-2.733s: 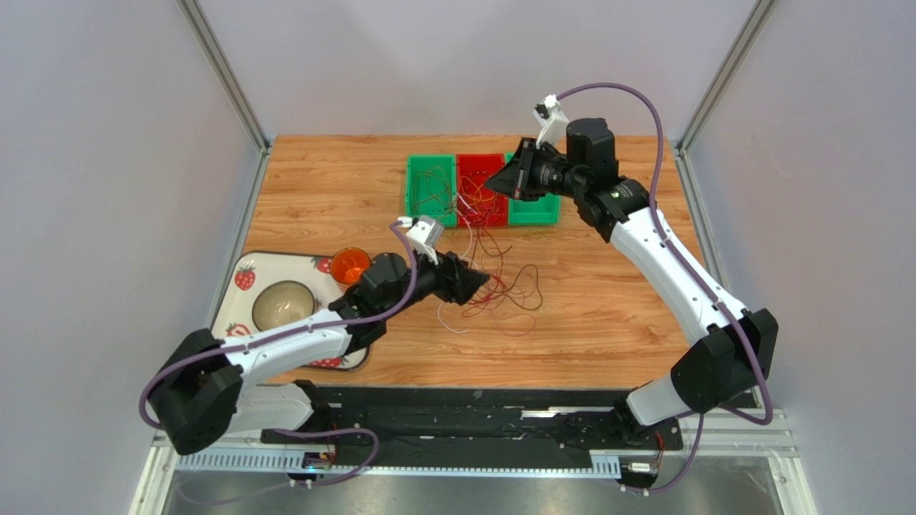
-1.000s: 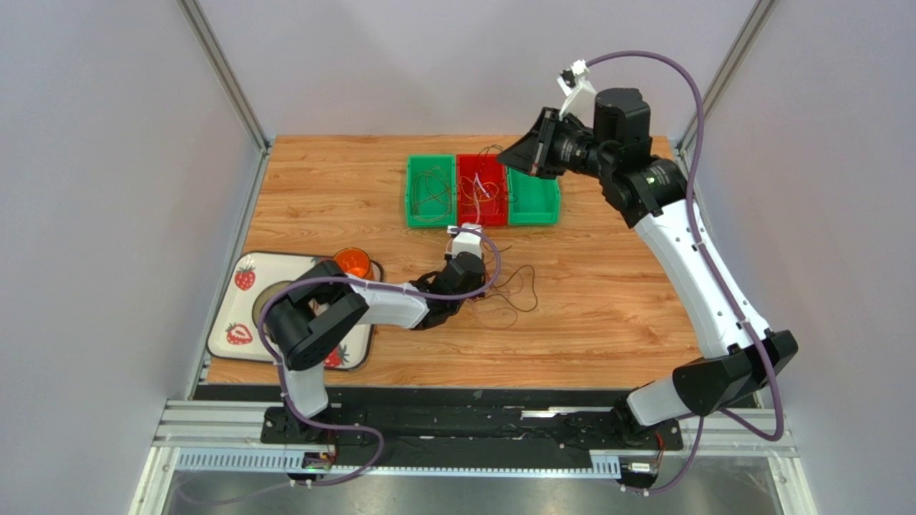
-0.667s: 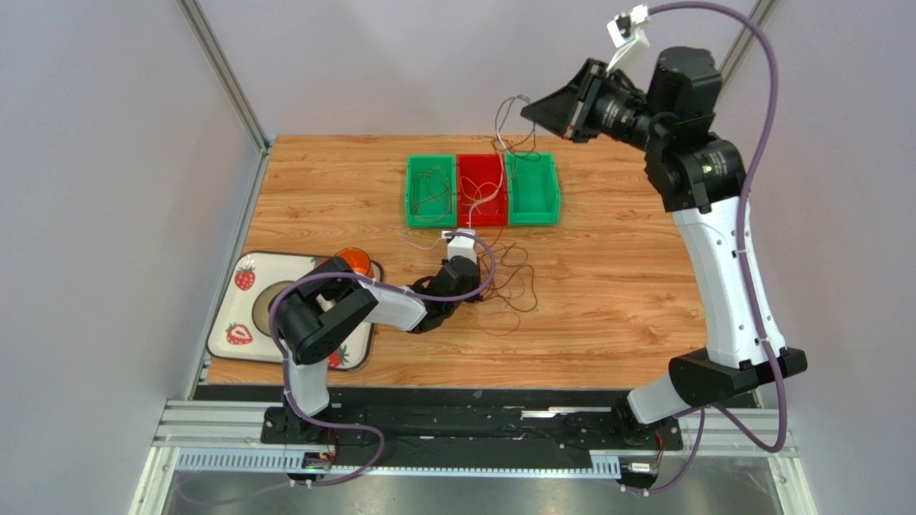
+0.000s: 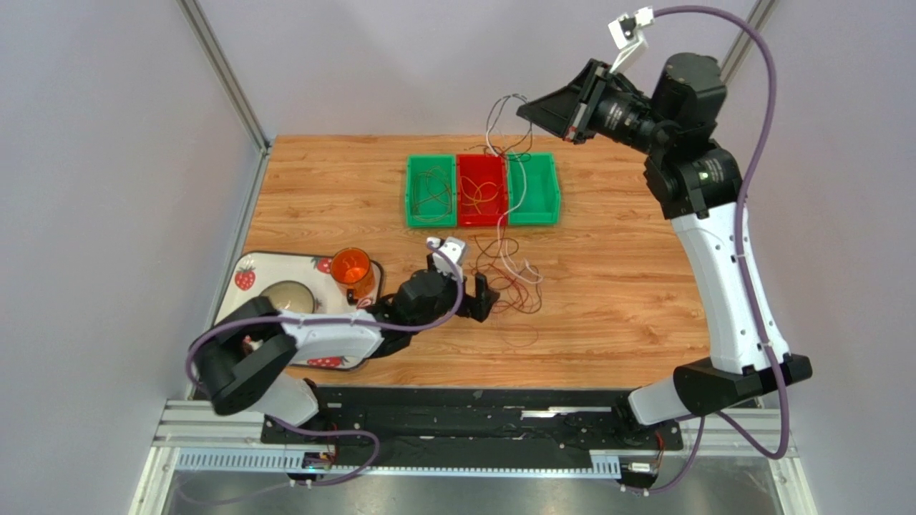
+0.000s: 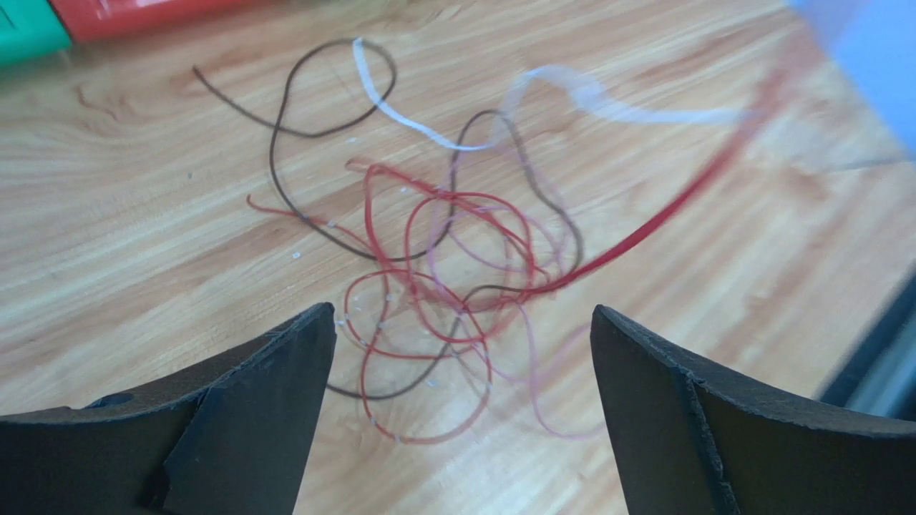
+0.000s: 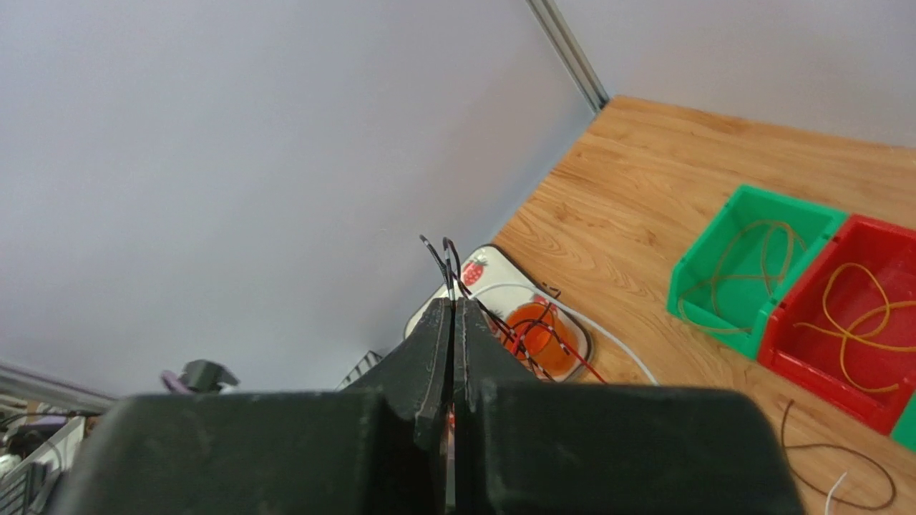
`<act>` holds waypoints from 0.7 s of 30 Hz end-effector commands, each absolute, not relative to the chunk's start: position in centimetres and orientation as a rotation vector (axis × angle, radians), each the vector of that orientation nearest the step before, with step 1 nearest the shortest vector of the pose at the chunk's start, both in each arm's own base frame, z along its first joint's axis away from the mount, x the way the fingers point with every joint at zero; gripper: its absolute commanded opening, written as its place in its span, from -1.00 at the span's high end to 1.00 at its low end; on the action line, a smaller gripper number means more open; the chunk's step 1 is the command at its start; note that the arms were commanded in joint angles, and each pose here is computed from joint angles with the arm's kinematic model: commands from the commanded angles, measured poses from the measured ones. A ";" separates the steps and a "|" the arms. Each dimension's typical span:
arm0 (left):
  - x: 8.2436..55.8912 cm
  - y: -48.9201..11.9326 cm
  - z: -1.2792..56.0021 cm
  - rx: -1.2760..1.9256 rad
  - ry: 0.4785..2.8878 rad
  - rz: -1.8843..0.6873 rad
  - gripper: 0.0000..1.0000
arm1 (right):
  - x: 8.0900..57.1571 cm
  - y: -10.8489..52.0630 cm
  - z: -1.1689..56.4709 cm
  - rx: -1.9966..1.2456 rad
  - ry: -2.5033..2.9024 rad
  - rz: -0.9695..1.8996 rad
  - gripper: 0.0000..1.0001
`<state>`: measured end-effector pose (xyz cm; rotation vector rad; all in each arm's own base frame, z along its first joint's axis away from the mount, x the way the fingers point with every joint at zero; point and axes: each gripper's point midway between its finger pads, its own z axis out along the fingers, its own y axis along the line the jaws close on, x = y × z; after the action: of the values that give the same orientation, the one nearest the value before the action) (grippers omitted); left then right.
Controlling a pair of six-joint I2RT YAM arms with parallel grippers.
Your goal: Untangle the cables
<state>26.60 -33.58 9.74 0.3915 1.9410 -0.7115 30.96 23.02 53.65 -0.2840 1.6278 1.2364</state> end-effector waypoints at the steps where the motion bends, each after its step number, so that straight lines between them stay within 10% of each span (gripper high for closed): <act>1: 24.2 -32.4 14.4 0.421 1.784 -0.850 -0.90 | 33.1 22.6 49.5 -0.238 1.715 1.163 1.00; 21: 24.4 -33.5 24.4 0.371 1.292 -1.005 -0.98 | 33.4 23.6 46.9 -0.231 1.764 1.238 1.00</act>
<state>23.86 -31.39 19.04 0.3479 1.5117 -0.9437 34.37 23.45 45.00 -0.1924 1.8296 1.2068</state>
